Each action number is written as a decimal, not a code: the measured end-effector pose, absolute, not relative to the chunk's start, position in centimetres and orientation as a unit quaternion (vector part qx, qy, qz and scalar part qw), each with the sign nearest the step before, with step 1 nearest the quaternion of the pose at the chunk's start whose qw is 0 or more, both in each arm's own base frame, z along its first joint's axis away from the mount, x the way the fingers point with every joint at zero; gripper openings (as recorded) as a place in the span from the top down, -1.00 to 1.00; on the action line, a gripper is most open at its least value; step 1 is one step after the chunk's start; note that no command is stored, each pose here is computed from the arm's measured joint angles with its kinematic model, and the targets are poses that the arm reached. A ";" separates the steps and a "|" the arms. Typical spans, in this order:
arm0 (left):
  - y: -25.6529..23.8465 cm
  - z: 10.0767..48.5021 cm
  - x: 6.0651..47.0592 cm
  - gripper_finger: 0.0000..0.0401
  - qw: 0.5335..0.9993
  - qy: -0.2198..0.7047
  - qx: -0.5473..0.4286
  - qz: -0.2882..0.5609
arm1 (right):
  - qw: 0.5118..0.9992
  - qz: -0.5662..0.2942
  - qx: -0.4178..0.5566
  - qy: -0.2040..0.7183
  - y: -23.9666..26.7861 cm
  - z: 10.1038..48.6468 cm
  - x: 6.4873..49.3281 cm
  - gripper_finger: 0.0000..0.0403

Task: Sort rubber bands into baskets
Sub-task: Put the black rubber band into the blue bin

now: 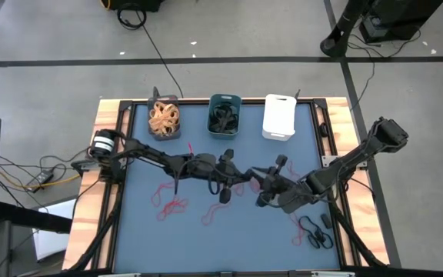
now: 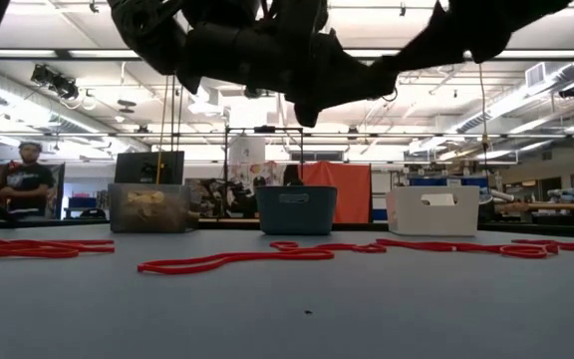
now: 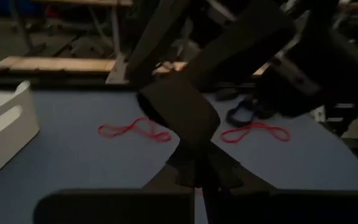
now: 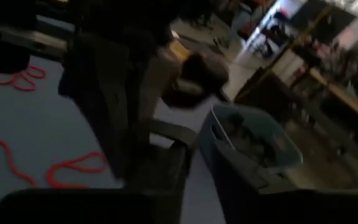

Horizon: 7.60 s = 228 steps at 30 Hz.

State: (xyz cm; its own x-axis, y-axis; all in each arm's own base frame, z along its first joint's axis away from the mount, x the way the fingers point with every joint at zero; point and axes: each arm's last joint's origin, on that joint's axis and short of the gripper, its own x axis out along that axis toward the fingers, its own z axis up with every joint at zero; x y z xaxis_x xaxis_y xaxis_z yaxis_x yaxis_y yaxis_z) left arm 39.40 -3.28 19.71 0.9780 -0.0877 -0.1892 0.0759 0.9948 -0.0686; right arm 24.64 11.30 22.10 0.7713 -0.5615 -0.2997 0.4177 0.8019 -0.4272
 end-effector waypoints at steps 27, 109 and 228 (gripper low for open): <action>15.4 20.5 34.7 0.93 0.931 0.253 -0.112 0.239 | 0.811 -0.249 0.160 0.505 9.7 18.8 18.0 -0.04; 6.5 21.4 38.0 -0.31 0.970 0.212 -0.092 0.074 | 0.547 -0.192 0.302 0.757 14.8 13.7 10.2 0.74; 16.9 17.9 35.2 0.79 0.927 0.255 -0.160 0.225 | 0.838 -0.229 0.201 0.453 10.2 17.1 18.5 -0.11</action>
